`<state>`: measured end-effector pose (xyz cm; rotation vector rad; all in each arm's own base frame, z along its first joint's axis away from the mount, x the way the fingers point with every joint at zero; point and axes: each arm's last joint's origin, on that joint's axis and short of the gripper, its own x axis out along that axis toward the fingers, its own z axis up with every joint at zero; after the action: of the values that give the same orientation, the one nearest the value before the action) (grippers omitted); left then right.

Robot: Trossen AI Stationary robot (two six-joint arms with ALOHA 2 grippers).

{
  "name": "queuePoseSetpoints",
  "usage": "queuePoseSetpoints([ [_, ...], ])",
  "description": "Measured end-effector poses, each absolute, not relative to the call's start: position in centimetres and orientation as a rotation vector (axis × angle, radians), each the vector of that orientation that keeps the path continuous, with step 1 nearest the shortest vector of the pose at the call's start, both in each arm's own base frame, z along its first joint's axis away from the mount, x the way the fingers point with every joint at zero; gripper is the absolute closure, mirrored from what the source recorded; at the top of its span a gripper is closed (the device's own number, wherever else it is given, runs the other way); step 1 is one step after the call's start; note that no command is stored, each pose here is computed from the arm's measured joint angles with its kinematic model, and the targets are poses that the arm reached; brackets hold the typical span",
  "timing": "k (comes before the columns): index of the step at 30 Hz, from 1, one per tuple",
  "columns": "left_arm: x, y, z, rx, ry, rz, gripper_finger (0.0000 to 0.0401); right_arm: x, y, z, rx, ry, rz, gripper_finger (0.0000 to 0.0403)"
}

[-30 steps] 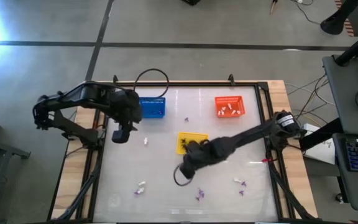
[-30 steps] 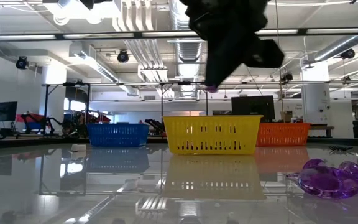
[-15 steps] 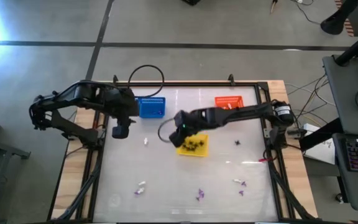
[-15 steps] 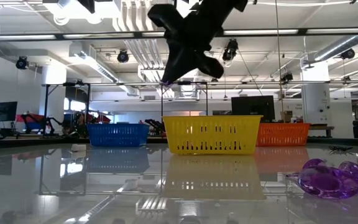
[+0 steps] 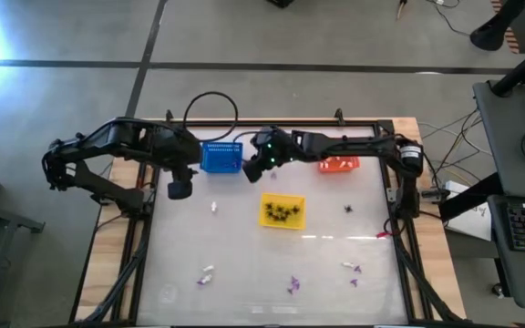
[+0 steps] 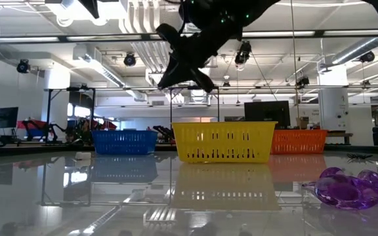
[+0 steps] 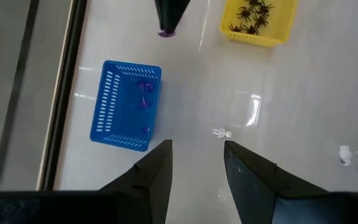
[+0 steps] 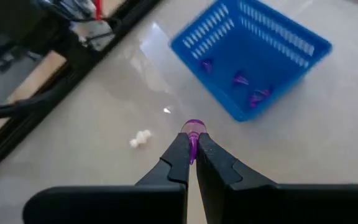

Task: Sort Halloween decoration
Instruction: Put the purple witch hat toy into the blue bin

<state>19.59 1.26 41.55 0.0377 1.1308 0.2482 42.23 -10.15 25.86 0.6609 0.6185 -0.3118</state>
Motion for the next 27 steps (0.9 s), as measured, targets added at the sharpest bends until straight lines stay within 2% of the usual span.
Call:
queuePoseSetpoints([
  [7,19.7,1.3,41.5,-0.006,1.122,0.293,0.0273,43.2,-13.3,24.1,0.655,0.577,-0.294,0.0394],
  [16,19.8,1.6,41.6,0.005,1.099,0.382,0.0273,46.3,-15.8,20.9,0.611,0.644,-0.230,0.0394],
  [27,19.6,1.6,41.7,-0.035,1.088,0.412,0.0273,49.3,-17.4,21.6,0.442,0.772,-0.166,0.0390],
])
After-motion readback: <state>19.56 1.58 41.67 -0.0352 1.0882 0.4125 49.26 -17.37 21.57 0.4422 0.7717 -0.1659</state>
